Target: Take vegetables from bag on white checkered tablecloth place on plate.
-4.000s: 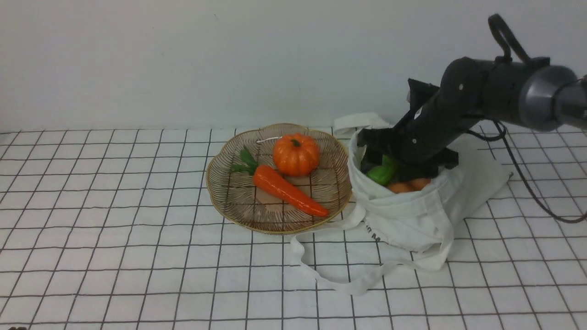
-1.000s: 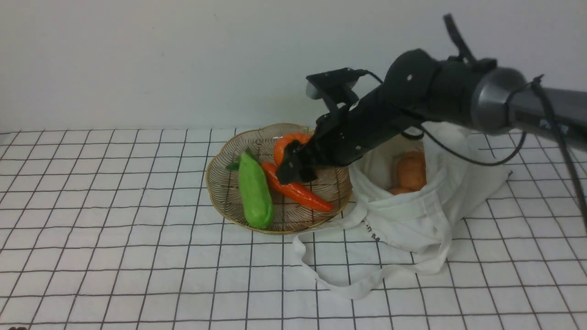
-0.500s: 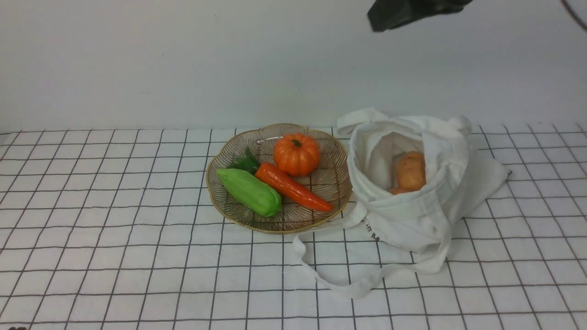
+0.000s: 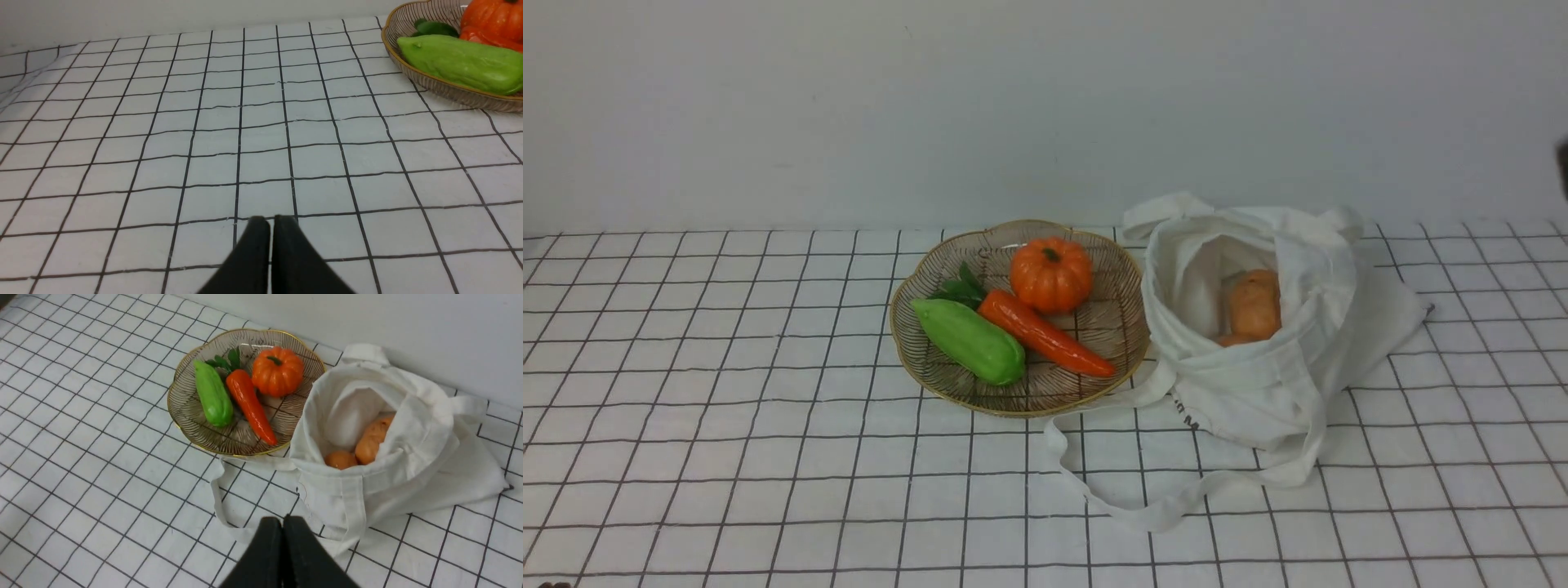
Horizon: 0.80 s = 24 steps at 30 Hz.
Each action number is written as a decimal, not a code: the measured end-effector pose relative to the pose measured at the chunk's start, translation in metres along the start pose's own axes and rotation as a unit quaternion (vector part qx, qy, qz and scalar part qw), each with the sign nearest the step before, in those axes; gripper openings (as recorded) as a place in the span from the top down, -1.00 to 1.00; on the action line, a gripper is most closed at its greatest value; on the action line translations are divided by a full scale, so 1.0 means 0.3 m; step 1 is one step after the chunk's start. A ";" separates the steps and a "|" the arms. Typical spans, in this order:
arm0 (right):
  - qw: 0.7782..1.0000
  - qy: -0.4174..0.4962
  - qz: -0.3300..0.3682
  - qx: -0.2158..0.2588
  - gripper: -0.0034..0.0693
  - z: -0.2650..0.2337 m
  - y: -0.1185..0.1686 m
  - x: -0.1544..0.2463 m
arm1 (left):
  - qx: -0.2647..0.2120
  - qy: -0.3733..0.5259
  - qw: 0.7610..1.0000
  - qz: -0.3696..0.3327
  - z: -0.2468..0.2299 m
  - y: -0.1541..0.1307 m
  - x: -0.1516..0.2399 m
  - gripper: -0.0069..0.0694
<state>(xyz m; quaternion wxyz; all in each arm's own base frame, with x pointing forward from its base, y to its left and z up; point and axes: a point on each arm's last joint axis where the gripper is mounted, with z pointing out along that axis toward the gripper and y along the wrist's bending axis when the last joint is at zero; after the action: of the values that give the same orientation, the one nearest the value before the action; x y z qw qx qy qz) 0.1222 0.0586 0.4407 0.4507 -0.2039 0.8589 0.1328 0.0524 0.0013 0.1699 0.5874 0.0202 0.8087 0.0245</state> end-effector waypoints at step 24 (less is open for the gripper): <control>0.951 -0.302 0.007 0.061 0.94 0.153 -0.035 0.634 | 0.000 0.000 1.000 0.000 0.000 0.000 0.000 0.84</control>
<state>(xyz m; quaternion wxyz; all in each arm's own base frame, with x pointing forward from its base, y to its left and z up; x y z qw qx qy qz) 0.0630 0.0245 0.2570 0.6995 -0.1199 0.6908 0.1384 0.0524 0.0013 0.1699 0.5874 0.0202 0.8087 0.0245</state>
